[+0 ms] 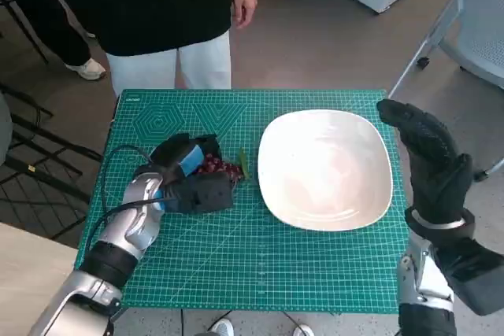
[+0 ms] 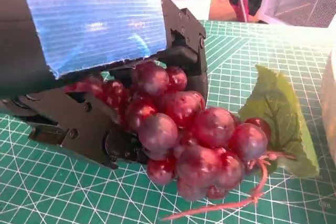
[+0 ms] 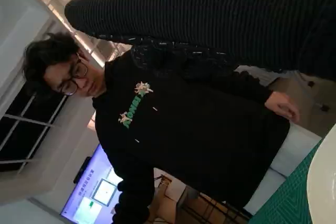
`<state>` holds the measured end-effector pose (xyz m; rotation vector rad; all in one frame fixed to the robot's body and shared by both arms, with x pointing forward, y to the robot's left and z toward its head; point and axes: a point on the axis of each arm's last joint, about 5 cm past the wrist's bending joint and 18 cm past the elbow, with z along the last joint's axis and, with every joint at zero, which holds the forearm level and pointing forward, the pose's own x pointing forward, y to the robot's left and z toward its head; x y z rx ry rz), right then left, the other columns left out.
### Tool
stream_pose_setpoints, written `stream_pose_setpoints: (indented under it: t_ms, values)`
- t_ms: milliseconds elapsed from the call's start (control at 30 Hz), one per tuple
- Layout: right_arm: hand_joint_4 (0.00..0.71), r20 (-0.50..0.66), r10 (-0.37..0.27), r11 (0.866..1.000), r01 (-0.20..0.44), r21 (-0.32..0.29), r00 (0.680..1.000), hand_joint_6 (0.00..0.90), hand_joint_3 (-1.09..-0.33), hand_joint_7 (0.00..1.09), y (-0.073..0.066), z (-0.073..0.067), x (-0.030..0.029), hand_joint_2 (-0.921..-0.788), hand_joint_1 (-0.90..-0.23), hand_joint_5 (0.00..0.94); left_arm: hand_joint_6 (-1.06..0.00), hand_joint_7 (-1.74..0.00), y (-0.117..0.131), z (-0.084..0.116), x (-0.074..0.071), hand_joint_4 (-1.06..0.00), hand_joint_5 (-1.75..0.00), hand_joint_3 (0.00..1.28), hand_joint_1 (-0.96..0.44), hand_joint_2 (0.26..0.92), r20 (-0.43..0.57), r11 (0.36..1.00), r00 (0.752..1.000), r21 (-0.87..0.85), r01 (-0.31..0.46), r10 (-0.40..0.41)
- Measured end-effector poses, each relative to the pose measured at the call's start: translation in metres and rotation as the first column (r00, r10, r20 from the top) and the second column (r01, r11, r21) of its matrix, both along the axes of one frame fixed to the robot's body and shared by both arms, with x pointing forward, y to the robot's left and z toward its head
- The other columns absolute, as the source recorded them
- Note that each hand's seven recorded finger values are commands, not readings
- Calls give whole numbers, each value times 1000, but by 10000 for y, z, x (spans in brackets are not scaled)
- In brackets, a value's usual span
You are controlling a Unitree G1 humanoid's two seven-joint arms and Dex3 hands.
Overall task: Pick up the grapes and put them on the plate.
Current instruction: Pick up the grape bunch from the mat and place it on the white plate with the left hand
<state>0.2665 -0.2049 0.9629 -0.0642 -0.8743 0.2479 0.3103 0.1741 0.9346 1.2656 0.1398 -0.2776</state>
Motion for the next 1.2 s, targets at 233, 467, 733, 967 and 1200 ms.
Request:
stream_pose_setpoints:
  t_ms: [233, 467, 733, 967, 1200]
  values:
    - [190, 0, 0, 1000, 0, 7, 1000, -1, -720, 404, 13, -4, 1, -921, -594, 1, -451, -1341, 8, 18, -9, -546, -1313, 207, 1, 921, 0, 1000, 1000, -3, -1, 1]
    - [190, 0, -1, 1000, 1, 12, 1000, -1, -722, 402, 22, -5, 2, -921, -593, 0, -458, -1307, 9, 53, -26, -567, -1318, 196, 1, 921, 13, 1000, 1000, -11, 6, -6]
    - [188, 4, -3, 1000, 3, 16, 1000, -1, -727, 400, 27, -1, 4, -921, -592, 0, -482, -1247, 0, 139, -75, -581, -1341, 182, 1, 921, 30, 1000, 1000, -17, 9, -9]
    - [188, 11, -2, 1000, 2, 19, 1000, -1, -728, 399, 39, 3, 9, -921, -590, 0, -486, -1215, 0, 249, -129, -601, -1346, 174, 1, 921, 64, 1000, 998, -16, 11, -10]
    - [188, 9, -3, 1000, 3, 21, 1000, -1, -729, 400, 43, -7, 15, -921, -590, 0, -468, -1227, -13, 350, -193, -612, -1338, 179, 1, 921, 118, 1000, 993, -11, 19, -17]
